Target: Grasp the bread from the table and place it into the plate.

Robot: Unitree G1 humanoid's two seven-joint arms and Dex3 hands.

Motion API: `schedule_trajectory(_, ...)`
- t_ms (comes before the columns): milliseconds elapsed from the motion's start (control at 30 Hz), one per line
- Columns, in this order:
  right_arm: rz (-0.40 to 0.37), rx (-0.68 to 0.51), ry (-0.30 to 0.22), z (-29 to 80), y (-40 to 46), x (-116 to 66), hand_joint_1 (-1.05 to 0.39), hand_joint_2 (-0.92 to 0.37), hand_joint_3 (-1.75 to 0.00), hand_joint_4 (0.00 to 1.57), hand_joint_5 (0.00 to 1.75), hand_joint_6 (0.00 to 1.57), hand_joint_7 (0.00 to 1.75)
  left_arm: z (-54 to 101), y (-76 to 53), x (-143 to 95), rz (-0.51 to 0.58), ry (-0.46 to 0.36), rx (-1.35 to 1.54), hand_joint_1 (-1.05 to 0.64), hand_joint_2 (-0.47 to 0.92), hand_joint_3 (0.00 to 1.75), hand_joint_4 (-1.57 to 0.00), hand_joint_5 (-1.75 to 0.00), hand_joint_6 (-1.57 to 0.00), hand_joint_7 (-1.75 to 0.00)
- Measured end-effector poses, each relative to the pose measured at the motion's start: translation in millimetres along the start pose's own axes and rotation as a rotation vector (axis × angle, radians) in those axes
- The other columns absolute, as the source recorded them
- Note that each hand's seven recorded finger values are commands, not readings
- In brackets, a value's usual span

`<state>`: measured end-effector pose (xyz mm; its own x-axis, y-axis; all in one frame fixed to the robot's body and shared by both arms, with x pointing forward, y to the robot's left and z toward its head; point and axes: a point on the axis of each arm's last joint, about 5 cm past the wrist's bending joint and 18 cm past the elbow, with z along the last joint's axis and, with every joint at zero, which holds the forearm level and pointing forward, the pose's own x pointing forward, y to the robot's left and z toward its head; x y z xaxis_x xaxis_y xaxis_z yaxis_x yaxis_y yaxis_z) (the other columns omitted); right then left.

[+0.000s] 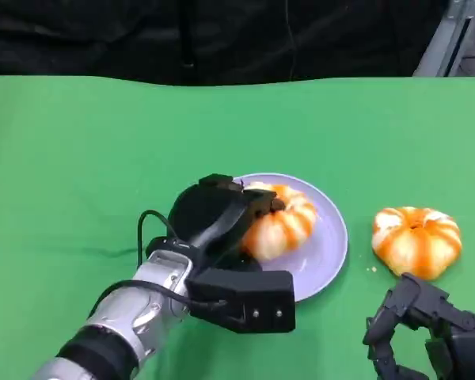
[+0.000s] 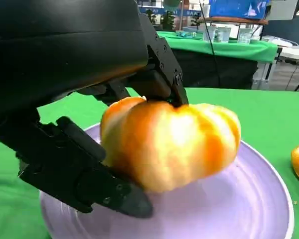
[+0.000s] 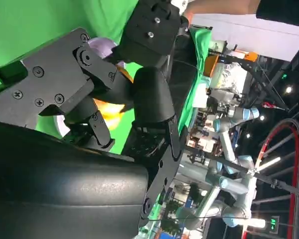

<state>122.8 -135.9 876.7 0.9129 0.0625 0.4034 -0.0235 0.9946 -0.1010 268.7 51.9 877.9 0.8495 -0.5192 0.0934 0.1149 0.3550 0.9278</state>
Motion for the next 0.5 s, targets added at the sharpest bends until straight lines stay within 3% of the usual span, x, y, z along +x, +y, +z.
schedule_trajectory(200,0.000,-0.001,-0.002,-0.1,-0.1,0.5,-0.12,-0.53,-1.17,0.84,1.75,0.76,1.54,-0.5,7.3,0.7,-0.104,0.021,0.067,-1.05,0.92,0.75,0.00,0.00,-0.14,0.00)
schedule_trajectory(500,-0.002,-0.003,-0.001,-0.2,-0.8,0.3,-0.11,-0.53,-1.18,0.84,1.75,0.76,1.54,0.2,14.5,-5.8,-0.140,0.019,0.042,-1.05,0.92,0.73,0.00,0.00,-0.13,0.00)
